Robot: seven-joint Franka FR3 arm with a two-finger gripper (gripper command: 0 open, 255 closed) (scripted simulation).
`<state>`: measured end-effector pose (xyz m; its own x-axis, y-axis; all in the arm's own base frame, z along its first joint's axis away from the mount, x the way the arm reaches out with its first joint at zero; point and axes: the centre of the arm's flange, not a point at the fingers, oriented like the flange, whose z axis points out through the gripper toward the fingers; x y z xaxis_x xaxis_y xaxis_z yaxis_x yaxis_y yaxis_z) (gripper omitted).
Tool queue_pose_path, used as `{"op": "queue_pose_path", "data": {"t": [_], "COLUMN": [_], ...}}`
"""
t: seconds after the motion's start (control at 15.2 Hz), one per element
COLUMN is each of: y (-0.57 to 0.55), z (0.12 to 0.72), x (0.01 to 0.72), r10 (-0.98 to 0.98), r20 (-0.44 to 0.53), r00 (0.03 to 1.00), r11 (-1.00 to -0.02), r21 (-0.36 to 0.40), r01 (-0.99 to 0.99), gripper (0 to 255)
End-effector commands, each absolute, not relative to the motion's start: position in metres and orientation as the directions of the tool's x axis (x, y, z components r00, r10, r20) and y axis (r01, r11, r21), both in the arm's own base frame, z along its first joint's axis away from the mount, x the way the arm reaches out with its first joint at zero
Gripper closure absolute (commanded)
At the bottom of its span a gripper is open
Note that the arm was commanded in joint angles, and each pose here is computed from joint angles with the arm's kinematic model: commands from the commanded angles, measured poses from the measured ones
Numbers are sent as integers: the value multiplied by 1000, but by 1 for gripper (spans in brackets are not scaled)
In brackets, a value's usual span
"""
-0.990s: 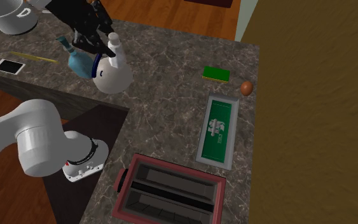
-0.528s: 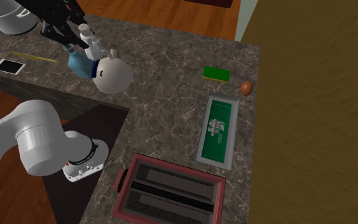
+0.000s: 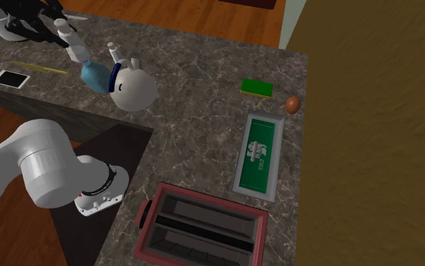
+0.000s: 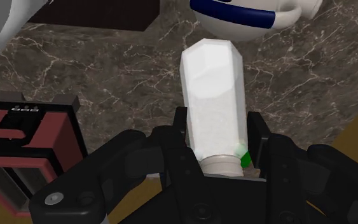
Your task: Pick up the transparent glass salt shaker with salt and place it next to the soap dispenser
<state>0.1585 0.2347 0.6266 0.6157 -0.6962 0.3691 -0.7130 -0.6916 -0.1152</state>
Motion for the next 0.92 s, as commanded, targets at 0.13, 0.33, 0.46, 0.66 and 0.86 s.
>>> {"op": "queue_pose_path", "data": {"t": [0.13,0.33,0.46,0.66,0.86], "y": [277,310,332,364,393], "z": [625,625,625,625,625], "x": [129,106,91,69,50], "r10": [-697,-697,-697,-697,-697], "r20": [368,368,368,368,368], "r00": [615,615,615,615,615], "r11": [-691,-691,-691,-691,-691], "r21": [-115,-115,-115,-115,-115], "r01": [-714,-714,-714,-714,-714], "gripper": [255,255,255,255,255]}}
